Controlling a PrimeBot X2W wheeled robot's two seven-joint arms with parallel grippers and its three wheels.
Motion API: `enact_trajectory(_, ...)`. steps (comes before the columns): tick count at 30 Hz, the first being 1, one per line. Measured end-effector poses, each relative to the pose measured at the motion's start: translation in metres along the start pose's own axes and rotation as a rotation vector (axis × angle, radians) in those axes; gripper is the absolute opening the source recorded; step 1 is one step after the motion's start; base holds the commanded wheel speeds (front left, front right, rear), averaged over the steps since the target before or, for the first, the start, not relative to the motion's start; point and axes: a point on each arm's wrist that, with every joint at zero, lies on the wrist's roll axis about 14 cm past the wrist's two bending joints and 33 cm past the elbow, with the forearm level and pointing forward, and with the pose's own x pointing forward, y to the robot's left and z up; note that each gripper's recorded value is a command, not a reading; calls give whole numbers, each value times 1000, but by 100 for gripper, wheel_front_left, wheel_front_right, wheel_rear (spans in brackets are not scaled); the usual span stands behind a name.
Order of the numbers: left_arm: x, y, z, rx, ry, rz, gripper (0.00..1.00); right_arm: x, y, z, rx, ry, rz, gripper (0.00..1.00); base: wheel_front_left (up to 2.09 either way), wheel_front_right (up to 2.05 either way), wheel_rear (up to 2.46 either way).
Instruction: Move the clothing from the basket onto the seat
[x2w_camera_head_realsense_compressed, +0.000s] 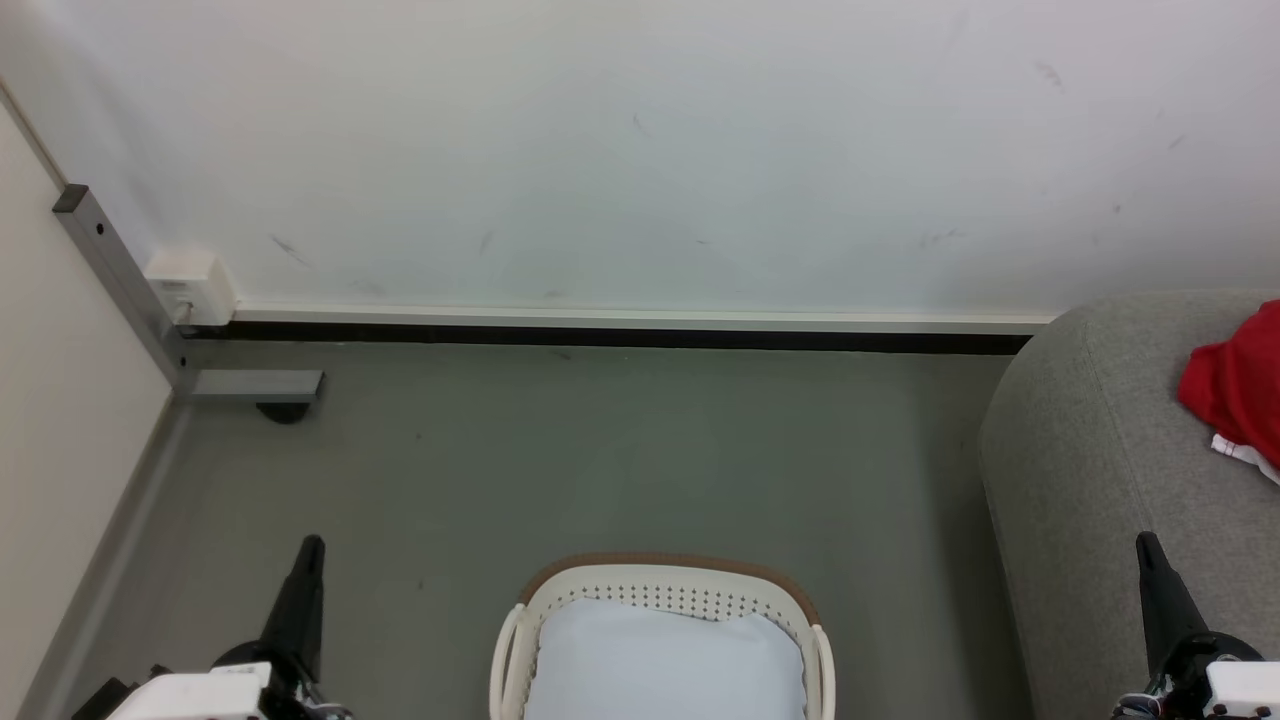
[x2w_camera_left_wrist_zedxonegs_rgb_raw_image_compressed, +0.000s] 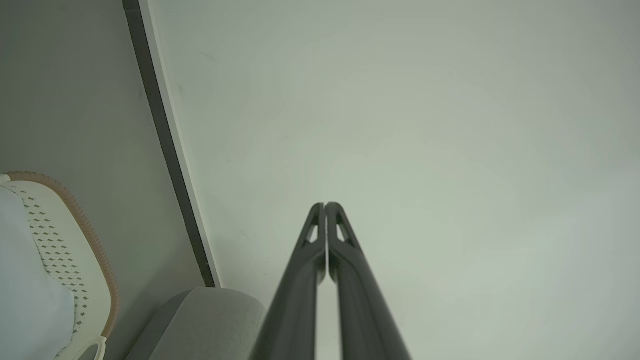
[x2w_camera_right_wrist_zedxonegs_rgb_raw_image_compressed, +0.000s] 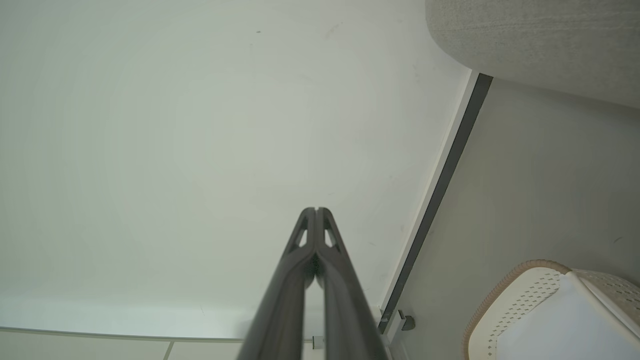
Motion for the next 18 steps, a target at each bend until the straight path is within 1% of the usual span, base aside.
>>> enact_trajectory(18,0,0,0,0,0,0,0,0,0,0,0,0,0,0,0,0,0)
